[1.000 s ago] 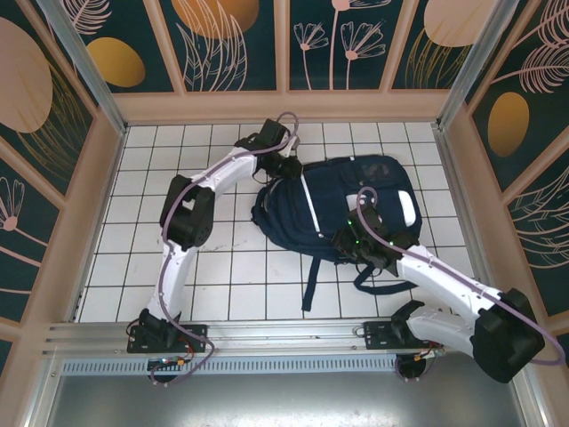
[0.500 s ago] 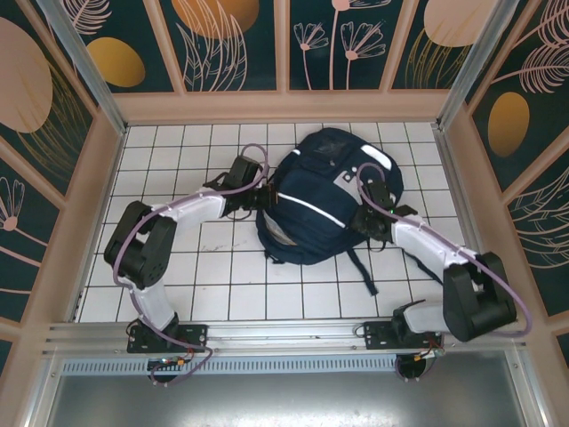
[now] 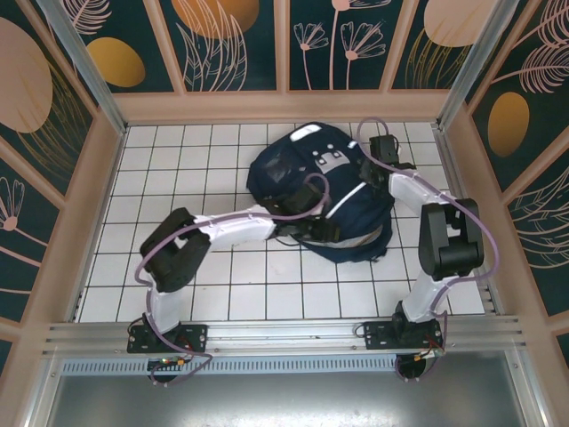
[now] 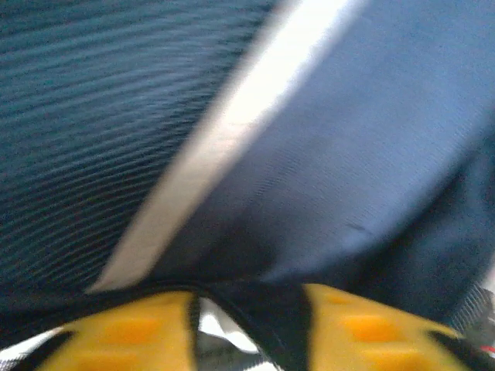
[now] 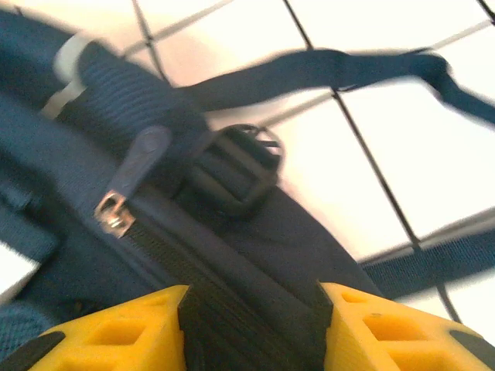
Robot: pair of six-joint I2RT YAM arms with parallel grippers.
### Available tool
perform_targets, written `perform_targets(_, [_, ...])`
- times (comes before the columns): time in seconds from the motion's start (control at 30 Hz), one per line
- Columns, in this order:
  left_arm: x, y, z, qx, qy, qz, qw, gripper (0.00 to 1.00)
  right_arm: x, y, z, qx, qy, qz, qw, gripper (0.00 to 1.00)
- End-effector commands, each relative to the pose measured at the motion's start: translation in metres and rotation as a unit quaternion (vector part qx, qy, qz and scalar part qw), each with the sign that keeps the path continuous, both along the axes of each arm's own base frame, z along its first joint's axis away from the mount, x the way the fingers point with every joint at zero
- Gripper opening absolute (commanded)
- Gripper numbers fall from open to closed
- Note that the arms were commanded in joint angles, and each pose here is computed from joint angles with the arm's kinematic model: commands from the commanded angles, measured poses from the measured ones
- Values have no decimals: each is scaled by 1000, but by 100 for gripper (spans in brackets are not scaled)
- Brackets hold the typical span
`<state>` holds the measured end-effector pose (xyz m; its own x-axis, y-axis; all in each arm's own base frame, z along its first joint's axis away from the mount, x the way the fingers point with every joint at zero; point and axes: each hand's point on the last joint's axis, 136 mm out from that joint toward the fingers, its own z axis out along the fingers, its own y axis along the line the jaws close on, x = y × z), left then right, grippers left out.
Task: Pack the student bag
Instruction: Rotate the student bag at the center of the table, then zip the student bag at the top-center of the table.
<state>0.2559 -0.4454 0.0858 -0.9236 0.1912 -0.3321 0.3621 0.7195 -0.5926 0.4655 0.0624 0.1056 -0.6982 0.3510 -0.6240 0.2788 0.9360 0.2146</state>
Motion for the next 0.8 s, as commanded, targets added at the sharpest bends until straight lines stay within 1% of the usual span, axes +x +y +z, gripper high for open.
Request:
perform_targets(0.0, [-15, -21, 16, -25, 12, -42, 999, 63, -10, 37, -16, 49, 46, 78, 995, 48])
perform_targets(0.07, [-12, -18, 28, -25, -1, -33, 999, 67, -9, 33, -5, 52, 35, 75, 995, 49])
perform_targets(0.13, [-8, -10, 37, -22, -11, -20, 999, 67, -11, 31, 7, 53, 23, 73, 996, 49])
perform_targets(0.23, [0, 10, 48, -19, -15, 13, 1000, 67, -21, 29, 24, 58, 12, 67, 996, 51])
perform_targets(0.33, [14, 45, 52, -27, -4, 69, 997, 67, -38, 33, 42, 69, -4, 69, 995, 52])
perform_targets(0.4, [20, 68, 64, -52, -2, 101, 994, 66, -52, 37, 54, 71, -13, 71, 995, 53])
perform_targets(0.47, [23, 86, 68, -59, -2, 125, 990, 66, -64, 42, 63, 73, -20, 75, 994, 54])
perform_targets(0.53, [26, 104, 63, -48, -1, 152, 987, 66, -79, 51, 70, 78, -24, 82, 993, 54])
perform_targets(0.63, [31, 138, 39, -18, 22, 214, 977, 61, -105, 71, 72, 77, -18, 99, 992, 55])
perform_targets(0.67, [34, 147, 34, -19, 30, 232, 972, 60, -116, 79, 71, 75, -14, 106, 991, 55])
perform_targets(0.7, [33, 162, 19, -14, 48, 255, 966, 58, -125, 85, 69, 74, -9, 108, 991, 55])
perform_targets(0.77, [35, 177, 8, -31, 71, 287, 955, 57, -144, 98, 63, 78, -1, 113, 991, 55])
